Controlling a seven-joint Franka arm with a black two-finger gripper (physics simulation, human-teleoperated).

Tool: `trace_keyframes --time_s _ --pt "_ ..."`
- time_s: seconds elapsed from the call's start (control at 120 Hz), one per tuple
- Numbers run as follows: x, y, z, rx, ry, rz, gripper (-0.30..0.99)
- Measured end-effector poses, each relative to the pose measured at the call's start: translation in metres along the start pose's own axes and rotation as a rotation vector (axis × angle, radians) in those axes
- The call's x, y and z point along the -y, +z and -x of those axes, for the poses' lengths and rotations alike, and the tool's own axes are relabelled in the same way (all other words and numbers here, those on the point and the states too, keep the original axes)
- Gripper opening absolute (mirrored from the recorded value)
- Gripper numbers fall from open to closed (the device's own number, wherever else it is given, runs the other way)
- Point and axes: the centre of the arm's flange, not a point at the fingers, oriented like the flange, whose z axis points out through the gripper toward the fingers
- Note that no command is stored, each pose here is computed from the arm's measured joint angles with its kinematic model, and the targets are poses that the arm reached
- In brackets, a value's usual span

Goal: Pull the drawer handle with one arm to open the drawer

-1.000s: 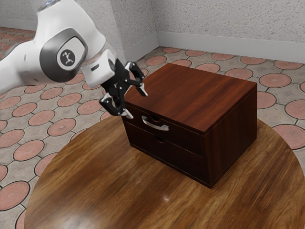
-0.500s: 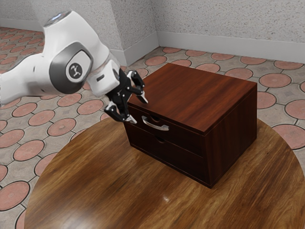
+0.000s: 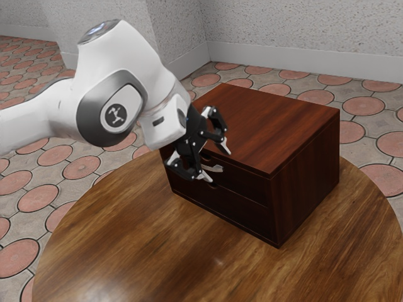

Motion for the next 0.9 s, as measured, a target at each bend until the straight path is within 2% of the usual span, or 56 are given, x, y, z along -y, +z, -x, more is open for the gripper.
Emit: trace_keyframes --time_s 0.208,0.4,0.725,0.9 --pt "-0.002 -0.025 0.014 0.009 -0.038 -0.048 0.43" --pt "-0.001 -0.026 0.036 0.026 -0.087 -0.056 0.43" --pt "0.000 -0.011 0.038 0.030 -0.105 -0.052 0.35" --pt "-0.004 -0.005 0.057 0.045 -0.141 -0.057 0.33"
